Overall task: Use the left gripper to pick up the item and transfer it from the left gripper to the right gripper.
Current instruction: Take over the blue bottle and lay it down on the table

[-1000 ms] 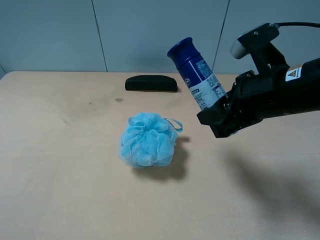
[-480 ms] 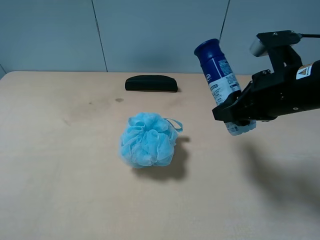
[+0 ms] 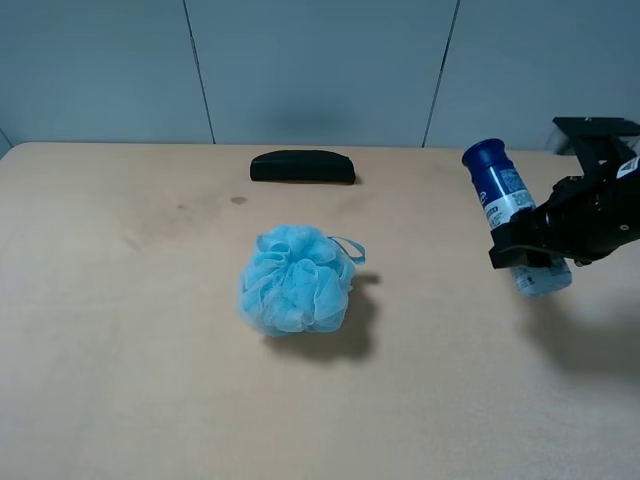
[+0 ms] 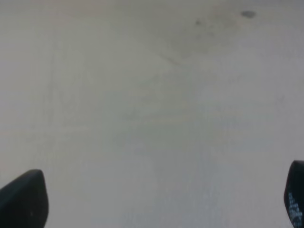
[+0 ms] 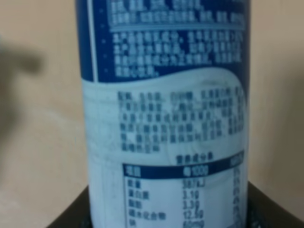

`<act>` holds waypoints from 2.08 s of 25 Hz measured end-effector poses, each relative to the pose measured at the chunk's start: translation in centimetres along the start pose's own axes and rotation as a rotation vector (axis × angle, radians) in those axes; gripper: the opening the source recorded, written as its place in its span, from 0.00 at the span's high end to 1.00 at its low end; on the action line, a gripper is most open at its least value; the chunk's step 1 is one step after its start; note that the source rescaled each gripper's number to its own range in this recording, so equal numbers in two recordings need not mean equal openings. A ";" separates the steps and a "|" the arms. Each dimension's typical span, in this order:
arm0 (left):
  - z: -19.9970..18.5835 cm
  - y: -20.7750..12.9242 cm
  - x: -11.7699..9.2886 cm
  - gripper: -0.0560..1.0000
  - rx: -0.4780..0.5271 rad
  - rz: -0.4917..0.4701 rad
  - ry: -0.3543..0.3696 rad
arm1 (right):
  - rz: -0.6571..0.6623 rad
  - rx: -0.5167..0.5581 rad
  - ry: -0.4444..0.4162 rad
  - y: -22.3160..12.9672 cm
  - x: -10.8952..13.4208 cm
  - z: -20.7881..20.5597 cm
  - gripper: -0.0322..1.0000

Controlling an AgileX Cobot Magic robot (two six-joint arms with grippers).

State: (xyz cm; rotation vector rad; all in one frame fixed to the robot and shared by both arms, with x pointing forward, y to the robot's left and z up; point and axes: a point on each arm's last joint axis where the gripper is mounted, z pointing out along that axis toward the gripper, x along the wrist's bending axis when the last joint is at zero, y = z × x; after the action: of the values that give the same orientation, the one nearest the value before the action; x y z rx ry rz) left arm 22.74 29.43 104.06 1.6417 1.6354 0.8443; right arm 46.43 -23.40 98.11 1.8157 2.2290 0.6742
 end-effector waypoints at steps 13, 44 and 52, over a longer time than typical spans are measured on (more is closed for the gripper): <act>0.0 0.0 0.0 0.00 0.000 0.000 0.000 | 0.028 0.104 -0.043 -0.3 -1.2 6.5 0.87; 0.0 0.0 0.0 0.00 0.000 0.000 0.000 | 0.050 0.078 -0.041 0.0 -1.2 7.2 0.13; 0.0 0.0 0.0 0.00 0.000 0.000 0.000 | 0.050 0.077 -0.041 0.0 -1.2 7.2 0.02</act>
State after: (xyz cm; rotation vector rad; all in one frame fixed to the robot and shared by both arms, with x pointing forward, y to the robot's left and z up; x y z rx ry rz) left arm 22.74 29.43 104.06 1.6417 1.6354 0.8443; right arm 49.74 -22.95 91.62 1.9091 2.2197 0.5616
